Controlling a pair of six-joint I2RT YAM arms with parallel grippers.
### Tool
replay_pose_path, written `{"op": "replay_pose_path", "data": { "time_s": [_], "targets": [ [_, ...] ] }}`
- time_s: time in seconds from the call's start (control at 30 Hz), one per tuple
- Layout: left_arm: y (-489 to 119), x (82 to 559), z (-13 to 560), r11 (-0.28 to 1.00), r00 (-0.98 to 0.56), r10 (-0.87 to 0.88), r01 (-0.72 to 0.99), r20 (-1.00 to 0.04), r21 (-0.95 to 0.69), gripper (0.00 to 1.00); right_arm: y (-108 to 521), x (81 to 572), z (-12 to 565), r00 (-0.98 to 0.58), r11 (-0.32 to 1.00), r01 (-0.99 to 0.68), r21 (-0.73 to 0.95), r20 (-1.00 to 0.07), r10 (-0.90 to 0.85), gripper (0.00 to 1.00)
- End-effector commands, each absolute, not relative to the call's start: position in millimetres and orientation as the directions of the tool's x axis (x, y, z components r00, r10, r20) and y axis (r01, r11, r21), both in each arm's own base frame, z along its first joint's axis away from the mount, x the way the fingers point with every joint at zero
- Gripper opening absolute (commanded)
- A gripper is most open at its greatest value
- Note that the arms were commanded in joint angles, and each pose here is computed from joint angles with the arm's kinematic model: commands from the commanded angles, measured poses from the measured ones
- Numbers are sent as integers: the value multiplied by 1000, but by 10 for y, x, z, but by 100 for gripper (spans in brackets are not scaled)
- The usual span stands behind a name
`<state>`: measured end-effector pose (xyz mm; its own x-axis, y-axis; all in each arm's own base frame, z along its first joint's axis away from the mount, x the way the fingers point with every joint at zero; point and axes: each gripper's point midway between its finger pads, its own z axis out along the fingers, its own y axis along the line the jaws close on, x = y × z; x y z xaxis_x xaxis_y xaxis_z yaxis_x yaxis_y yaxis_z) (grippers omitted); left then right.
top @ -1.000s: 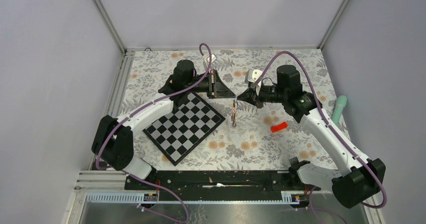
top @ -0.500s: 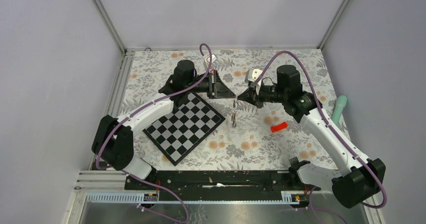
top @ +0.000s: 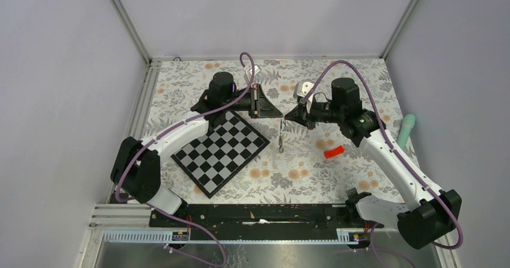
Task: Put the keys on the keyring
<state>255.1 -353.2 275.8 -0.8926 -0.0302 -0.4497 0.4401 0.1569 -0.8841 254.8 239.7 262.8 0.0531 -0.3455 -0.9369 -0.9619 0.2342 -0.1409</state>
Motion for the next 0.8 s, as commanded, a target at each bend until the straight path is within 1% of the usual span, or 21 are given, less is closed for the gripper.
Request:
{"op": "replay_pose_path", "data": {
  "time_s": [0.0, 0.77],
  "targets": [
    [-3616, 2468, 2803, 115, -874, -5, 482, -486, -869, 0, 2468, 2583, 2864, 127, 226, -954, -199, -946, -298, 0],
    [-3622, 2463, 2784, 128, -870, 0, 489, -493, -863, 0, 2454, 2628, 2863, 116, 251, -948, -197, -945, -305, 0]
  ]
}}
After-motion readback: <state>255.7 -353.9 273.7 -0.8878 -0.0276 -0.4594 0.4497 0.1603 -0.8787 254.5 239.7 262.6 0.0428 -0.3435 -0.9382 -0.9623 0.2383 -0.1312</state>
